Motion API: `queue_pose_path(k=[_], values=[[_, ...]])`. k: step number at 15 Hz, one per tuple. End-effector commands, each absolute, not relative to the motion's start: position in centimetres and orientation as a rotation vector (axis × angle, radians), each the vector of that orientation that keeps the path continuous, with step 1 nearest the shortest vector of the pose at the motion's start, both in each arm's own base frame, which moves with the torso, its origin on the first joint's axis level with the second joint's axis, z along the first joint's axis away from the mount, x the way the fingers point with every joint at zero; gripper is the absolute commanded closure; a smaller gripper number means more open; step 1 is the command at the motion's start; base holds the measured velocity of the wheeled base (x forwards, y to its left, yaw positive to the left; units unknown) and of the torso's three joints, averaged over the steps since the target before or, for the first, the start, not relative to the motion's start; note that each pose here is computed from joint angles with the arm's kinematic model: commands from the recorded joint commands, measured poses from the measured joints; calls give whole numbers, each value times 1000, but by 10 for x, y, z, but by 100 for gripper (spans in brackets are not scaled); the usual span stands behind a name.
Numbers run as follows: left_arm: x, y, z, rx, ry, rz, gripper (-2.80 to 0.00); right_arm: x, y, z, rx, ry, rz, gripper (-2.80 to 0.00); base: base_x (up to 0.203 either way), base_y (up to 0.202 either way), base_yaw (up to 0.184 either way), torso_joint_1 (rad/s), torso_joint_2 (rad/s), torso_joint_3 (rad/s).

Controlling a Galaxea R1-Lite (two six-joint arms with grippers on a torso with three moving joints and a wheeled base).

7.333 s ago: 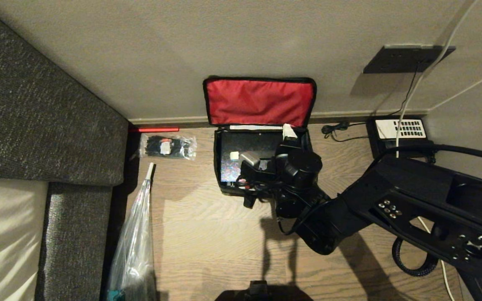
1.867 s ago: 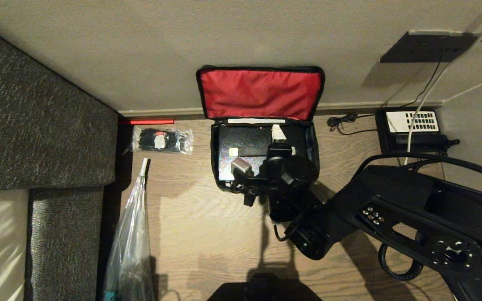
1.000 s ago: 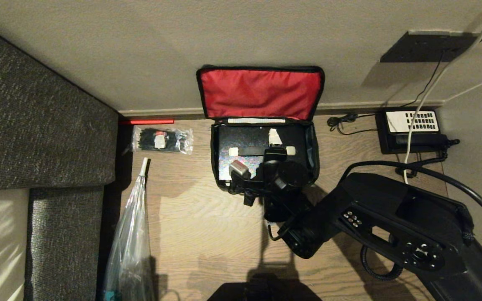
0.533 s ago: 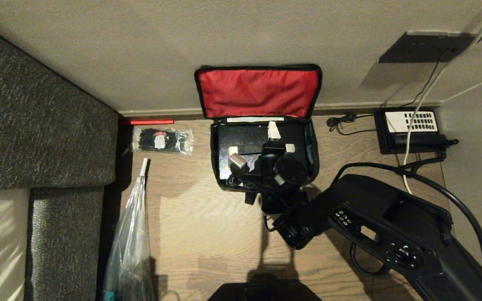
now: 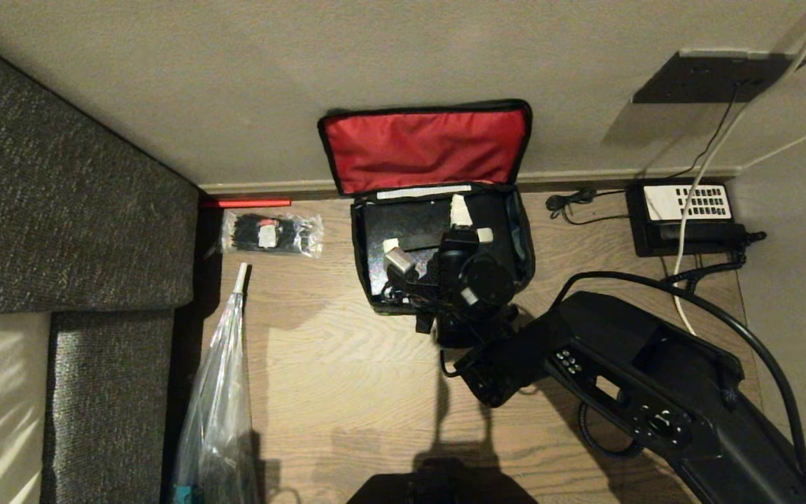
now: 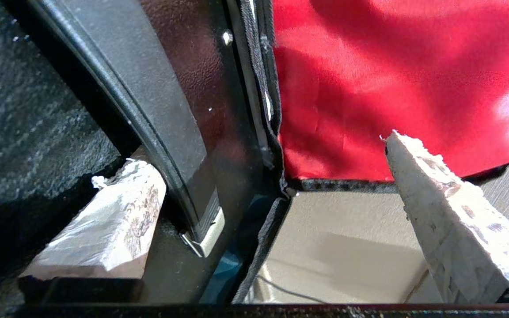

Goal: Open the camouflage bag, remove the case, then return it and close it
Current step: Grip the handle

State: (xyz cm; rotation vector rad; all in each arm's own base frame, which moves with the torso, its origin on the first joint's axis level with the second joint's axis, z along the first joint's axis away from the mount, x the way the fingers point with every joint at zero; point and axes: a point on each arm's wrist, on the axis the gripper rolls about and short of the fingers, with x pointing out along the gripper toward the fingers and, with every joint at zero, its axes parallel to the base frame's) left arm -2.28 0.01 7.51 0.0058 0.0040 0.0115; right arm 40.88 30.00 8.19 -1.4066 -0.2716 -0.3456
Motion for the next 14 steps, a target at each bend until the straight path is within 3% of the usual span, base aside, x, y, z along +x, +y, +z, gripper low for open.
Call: queue_pose_path(k=[1, 14], values=[[-23, 0, 74, 6, 3, 12, 0, 410, 301, 84, -1386, -280, -360, -280, 0, 0, 0, 0, 0, 0], [-23, 0, 74, 5, 4, 12, 0, 412, 294, 102, -1355, -291, -389, -280, 0, 0, 0, 0, 0, 0]])
